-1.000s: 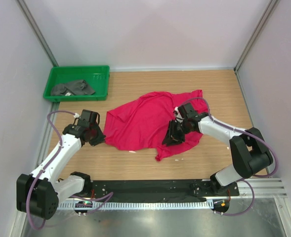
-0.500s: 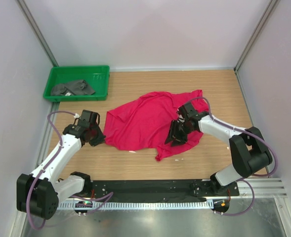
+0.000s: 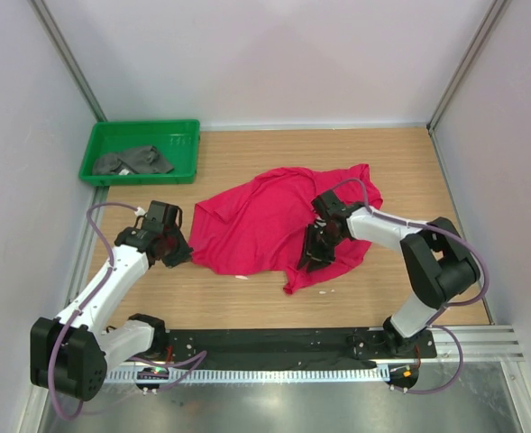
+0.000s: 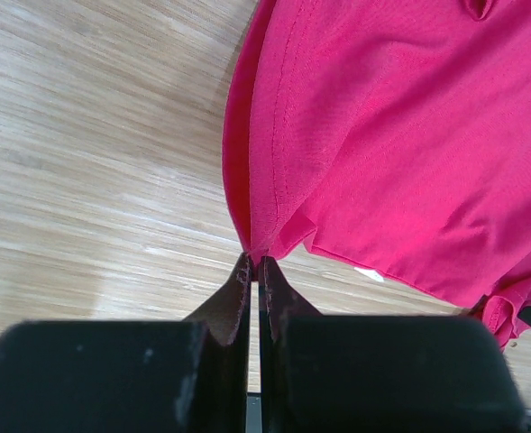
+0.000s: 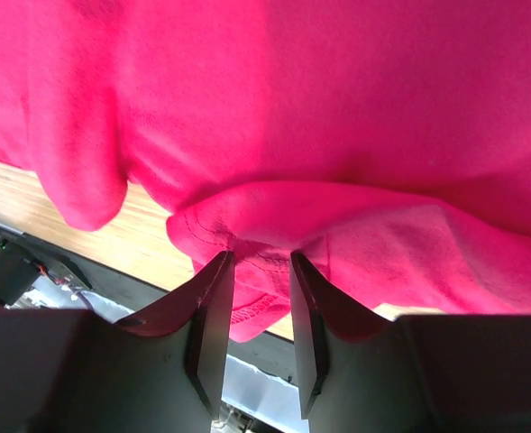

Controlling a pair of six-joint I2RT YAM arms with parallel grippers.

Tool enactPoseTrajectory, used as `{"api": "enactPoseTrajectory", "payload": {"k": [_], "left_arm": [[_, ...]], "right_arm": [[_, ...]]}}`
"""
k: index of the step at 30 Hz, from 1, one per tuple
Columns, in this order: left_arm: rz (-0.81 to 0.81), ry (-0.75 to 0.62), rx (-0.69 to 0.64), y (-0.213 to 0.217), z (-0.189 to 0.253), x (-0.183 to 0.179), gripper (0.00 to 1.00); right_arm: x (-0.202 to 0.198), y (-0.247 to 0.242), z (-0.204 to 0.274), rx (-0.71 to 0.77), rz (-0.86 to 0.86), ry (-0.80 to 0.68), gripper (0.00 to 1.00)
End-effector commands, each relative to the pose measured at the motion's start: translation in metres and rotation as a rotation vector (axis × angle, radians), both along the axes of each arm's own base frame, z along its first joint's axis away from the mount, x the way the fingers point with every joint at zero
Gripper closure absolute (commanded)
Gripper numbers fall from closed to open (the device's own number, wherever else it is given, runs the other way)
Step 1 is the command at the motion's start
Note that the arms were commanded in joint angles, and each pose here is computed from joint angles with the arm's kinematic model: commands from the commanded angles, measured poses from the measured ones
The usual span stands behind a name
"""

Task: Fold and stack the t-shirts
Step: Flatten the tshirt out

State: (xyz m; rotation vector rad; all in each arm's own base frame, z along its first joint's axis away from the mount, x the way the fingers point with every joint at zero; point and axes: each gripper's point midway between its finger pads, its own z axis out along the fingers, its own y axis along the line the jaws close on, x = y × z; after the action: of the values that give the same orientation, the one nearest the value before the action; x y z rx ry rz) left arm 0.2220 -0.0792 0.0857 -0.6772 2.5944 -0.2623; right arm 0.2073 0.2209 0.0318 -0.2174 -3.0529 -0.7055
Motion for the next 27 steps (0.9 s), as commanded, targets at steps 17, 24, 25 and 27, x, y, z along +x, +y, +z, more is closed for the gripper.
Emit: {"api": "enactPoseTrajectory", "payload": {"k": [17, 24, 25, 27], "left_arm": [[-0.006, -0.033, -0.004, 0.000, 0.001, 0.004, 1.00], [0.006, -0.043, -0.006, 0.002, 0.004, 0.001, 1.00], [0.006, -0.046, -0.007, 0.002, 0.005, 0.002, 1.00], [0.009, -0.047, -0.008, 0.002, 0.005, 0.001, 1.00]], "right_arm": [[0.003, 0.005, 0.004, -0.014, -0.002, 0.005, 0.90], [0.001, -0.008, 0.037, -0.040, -0.013, -0.072, 0.94], [-0.002, -0.009, 0.039, -0.036, -0.015, -0.071, 0.94], [-0.006, -0.009, 0.046, -0.013, -0.024, -0.082, 0.94]]}}
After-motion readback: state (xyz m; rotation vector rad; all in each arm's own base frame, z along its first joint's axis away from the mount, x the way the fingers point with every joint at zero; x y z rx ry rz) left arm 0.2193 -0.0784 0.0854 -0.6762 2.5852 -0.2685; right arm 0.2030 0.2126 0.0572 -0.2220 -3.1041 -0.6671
